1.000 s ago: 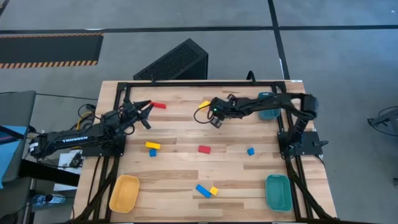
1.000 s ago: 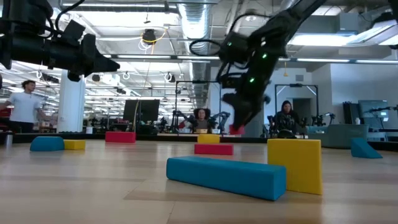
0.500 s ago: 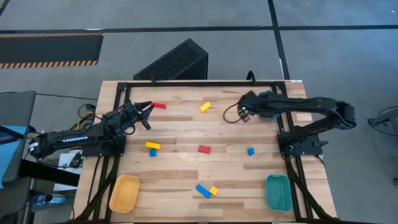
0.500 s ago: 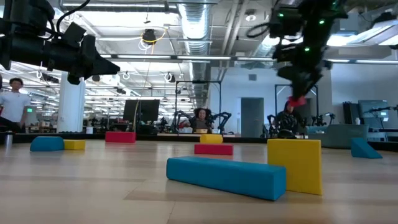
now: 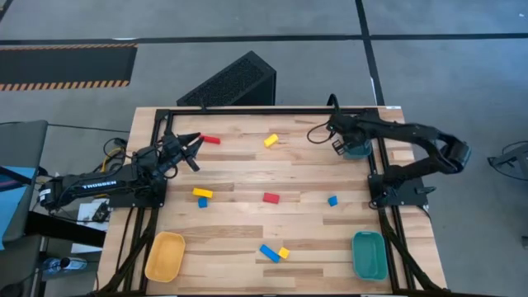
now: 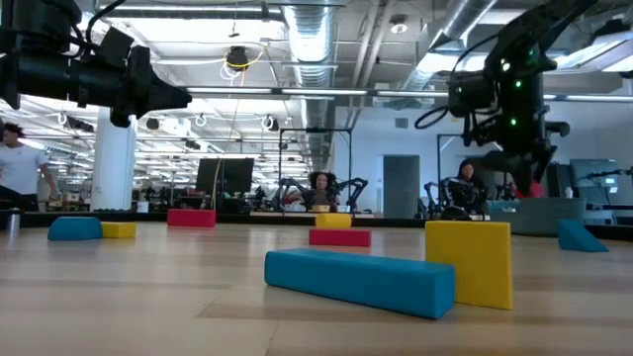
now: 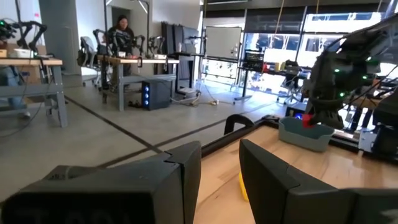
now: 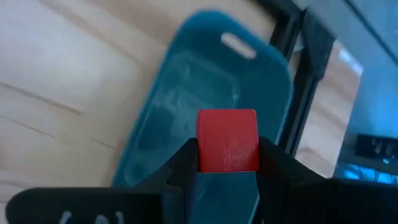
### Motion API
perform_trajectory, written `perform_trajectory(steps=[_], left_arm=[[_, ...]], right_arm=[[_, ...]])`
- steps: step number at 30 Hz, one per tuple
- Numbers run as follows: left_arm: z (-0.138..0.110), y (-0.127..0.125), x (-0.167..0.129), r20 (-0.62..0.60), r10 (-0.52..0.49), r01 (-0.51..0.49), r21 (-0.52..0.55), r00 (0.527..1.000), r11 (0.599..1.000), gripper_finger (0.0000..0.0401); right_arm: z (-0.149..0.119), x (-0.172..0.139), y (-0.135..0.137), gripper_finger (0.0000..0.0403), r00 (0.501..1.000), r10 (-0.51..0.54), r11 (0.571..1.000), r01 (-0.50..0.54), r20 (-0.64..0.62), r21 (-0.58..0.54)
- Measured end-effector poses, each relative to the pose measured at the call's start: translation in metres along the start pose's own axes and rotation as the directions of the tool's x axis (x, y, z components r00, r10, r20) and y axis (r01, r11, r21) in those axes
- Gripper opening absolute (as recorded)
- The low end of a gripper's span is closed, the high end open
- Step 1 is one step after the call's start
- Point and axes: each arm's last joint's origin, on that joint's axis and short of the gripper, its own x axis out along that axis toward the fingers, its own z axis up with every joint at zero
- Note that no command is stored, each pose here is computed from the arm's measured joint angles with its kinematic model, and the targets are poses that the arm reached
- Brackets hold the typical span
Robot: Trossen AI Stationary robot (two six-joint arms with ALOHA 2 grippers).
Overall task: Sort & place blocks by color
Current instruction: Put the top right red block into the blue bin, then put the top red block into the blue bin
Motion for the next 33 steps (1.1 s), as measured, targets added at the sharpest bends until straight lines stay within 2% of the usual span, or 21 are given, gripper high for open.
perform_trajectory(steps=[6,11,19,27,33], left_arm=[[0.000,0.000,0.000,0.000,0.009,-0.009,0.014,1.000,1.000,0.0100],[0.000,0.000,0.000,-0.001,0.009,-0.009,0.014,1.000,1.000,0.0100],[-0.001,0.000,0.000,-0.005,0.010,-0.010,0.015,1.000,1.000,0.0100],[-0.001,0.000,0.000,-0.008,0.011,-0.011,0.017,1.000,1.000,0.0100],[-0.001,0.000,0.000,-0.008,0.011,-0.011,0.017,1.000,1.000,0.0100]], right_arm=[[0.009,0.021,0.003,0.0123,0.996,0.059,0.998,-0.061,-0.073,-0.021],[0.011,0.038,0.011,0.0126,0.990,0.035,0.998,-0.042,-0.137,-0.050],[0.009,0.054,0.025,0.0180,0.978,-0.008,0.991,-0.021,-0.208,-0.135],[0.011,0.053,0.026,0.0236,0.985,-0.026,0.991,0.002,-0.172,-0.135],[0.012,0.038,0.016,0.0245,0.995,-0.011,0.996,0.001,-0.101,-0.094]])
